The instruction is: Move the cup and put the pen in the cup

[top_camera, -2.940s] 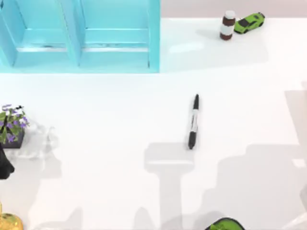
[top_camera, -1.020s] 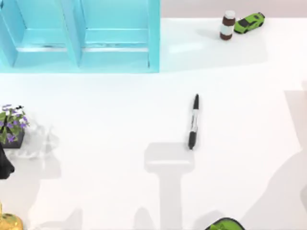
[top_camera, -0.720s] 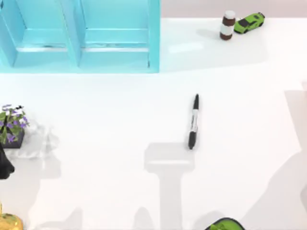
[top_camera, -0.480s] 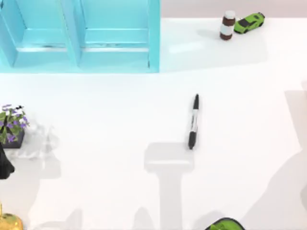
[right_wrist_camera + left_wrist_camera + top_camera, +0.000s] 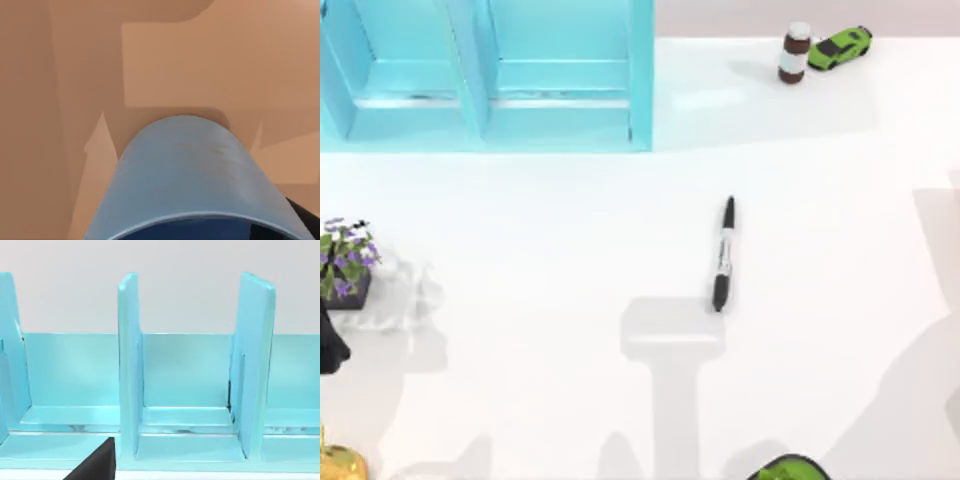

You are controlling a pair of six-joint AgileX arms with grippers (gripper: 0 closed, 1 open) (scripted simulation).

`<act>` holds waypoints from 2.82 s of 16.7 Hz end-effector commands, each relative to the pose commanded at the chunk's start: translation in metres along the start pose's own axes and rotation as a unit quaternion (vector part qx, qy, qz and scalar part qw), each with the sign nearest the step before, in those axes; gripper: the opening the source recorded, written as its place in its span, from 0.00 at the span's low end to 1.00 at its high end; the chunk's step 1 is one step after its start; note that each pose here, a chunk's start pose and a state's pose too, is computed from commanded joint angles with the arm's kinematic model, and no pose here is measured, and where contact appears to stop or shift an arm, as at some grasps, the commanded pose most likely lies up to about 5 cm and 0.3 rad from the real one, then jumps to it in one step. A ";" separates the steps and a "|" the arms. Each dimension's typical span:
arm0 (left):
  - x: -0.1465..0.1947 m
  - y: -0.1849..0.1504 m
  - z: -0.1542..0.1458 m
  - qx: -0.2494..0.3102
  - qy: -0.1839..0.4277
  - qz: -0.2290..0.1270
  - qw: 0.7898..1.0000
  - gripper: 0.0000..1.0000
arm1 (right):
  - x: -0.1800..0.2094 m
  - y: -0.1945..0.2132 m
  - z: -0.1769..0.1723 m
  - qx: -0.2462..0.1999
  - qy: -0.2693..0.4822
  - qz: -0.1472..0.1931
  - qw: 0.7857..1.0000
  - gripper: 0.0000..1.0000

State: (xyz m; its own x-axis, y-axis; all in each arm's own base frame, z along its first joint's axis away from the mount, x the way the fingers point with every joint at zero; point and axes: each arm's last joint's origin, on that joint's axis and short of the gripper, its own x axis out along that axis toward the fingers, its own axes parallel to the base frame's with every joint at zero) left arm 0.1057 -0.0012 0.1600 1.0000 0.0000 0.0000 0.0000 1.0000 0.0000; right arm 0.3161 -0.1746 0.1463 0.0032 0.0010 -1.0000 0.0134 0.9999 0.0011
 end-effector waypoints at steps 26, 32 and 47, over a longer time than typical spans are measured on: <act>0.000 0.000 0.000 0.000 0.000 0.000 1.000 1.00 | -0.133 0.169 0.019 0.008 -0.004 0.005 1.000 0.00; 0.000 0.000 0.000 0.000 0.000 0.000 1.000 1.00 | -0.072 0.272 0.058 -0.001 -0.013 0.025 1.000 0.00; 0.000 0.000 0.000 0.000 0.000 0.000 1.000 1.00 | -0.016 0.300 0.062 -0.002 -0.016 0.031 0.999 0.00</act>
State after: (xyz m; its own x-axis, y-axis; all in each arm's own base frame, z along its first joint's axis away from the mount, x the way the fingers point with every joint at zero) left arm 0.1057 -0.0012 0.1600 1.0000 0.0000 0.0000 0.0000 1.0000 0.0000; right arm 0.3819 0.1240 0.1625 0.0358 0.0616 -0.9975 0.0088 0.9980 0.0620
